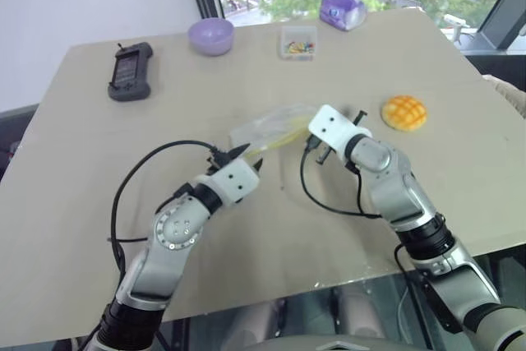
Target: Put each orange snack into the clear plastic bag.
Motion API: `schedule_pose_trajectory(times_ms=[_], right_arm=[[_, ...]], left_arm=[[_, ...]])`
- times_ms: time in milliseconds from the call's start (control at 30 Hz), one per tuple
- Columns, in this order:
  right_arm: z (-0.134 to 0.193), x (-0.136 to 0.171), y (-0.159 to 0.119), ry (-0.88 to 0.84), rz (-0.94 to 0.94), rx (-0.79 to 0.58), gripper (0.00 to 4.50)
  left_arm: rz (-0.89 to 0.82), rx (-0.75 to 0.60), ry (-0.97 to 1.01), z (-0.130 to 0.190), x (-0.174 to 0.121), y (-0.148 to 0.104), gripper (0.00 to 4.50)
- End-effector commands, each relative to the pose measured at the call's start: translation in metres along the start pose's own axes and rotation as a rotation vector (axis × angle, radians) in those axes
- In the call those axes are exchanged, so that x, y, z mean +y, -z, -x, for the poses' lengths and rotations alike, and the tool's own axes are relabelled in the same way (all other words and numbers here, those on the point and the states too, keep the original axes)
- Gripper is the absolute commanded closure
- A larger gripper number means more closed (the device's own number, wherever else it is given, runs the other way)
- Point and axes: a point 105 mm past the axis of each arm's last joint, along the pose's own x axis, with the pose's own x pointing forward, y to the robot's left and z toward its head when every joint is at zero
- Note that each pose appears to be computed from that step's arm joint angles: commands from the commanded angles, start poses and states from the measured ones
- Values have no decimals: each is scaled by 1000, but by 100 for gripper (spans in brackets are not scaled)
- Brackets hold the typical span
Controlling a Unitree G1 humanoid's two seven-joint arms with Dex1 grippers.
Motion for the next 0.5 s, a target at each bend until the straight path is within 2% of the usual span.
schedule_pose_trajectory(times_ms=[33, 267, 367, 433, 467, 500], right_arm=[[4, -7, -16, 30, 32, -58, 450], [3, -8, -15, 33, 34, -54, 450], [3, -8, -15, 32, 34, -55, 450], [3, -7, -16, 30, 33, -56, 450], [3, -7, -16, 30, 33, -57, 450], [3, -7, -16, 29, 33, -58, 450]], left_arm=[[-26, -37, -41, 1, 8, -9, 246], [-26, -43, -51, -1, 10, -10, 246], [-28, -43, -58, -1, 11, -10, 323], [-26, -44, -59, 0, 11, -10, 424], [-25, -44, -59, 0, 11, -11, 445], [-24, -42, -58, 0, 11, -10, 445]])
